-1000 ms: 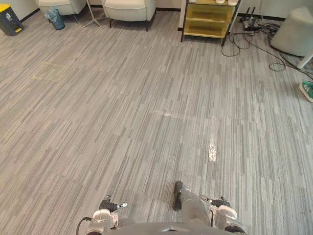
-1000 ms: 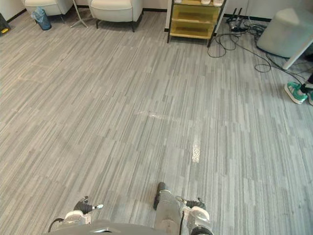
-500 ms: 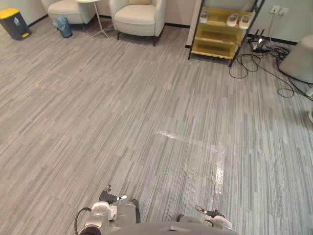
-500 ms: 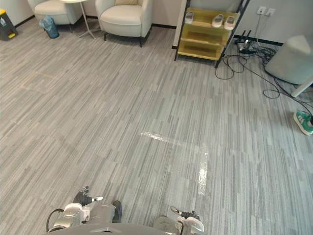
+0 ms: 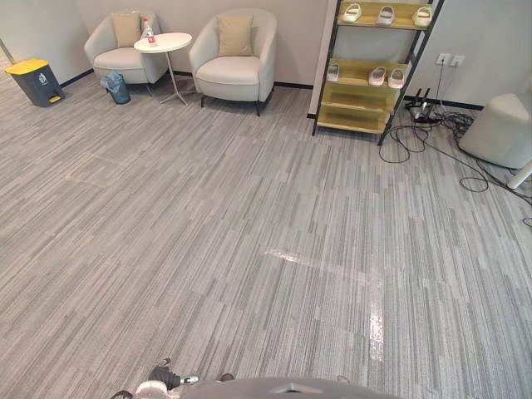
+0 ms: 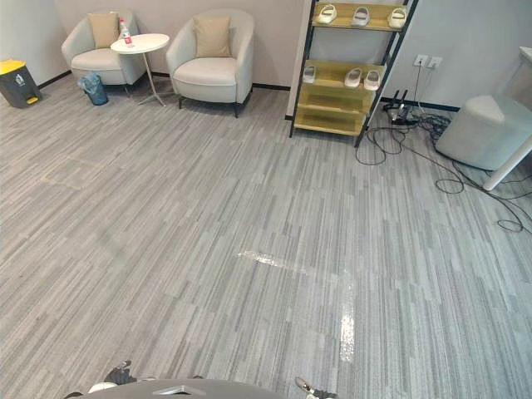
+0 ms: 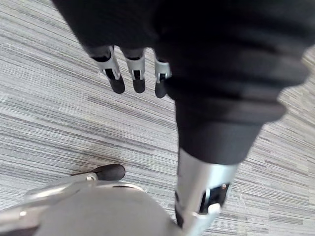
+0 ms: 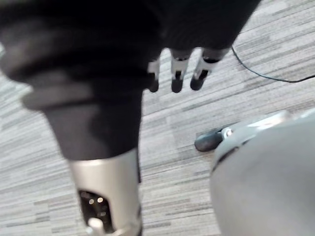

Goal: Pick up cushions and gather them together orderly.

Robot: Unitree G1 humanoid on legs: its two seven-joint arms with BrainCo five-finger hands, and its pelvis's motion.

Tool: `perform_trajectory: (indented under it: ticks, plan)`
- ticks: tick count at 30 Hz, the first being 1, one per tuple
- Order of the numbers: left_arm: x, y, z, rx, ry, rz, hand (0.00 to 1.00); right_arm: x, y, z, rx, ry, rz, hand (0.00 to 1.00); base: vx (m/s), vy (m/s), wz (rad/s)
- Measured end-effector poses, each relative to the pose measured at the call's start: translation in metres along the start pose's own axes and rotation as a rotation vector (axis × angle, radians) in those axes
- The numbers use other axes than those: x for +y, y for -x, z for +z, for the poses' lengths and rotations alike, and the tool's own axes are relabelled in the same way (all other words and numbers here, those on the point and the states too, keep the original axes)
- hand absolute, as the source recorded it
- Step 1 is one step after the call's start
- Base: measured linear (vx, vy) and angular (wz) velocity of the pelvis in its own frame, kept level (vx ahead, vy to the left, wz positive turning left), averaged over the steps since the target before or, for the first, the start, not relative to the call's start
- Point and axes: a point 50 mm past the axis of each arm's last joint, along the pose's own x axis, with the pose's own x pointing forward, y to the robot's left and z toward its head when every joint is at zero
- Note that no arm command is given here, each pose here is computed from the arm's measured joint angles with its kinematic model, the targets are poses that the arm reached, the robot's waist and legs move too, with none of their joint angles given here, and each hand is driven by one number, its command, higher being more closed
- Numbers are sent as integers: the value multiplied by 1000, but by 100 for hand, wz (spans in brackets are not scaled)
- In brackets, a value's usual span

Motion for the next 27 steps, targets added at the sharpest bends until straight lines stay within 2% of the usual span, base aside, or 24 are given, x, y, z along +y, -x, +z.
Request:
perform_trajectory:
  ticks: [7, 12, 17, 24, 27]
  plan:
    - [-2, 0, 2, -4, 10, -4, 0, -1, 0, 1, -4, -7, 1, 0, 0, 0, -5]
    - [1, -1, 3, -1, 78, 11, 0, 2, 0, 3, -8, -34, 24, 0, 9, -5, -3]
    - [6, -2, 6, -2, 168, 33, 0, 18, 1, 14, -37, -20, 74, 0, 84, -5, -10]
    - [2, -2, 12, -27, 191, 28, 0, 34, 5, 32, -113, -41, 144, 0, 157, 59, -29]
    - [8, -3, 21, -51, 190, 41, 0, 41, 9, 39, -158, -100, 170, 0, 337, 96, 1]
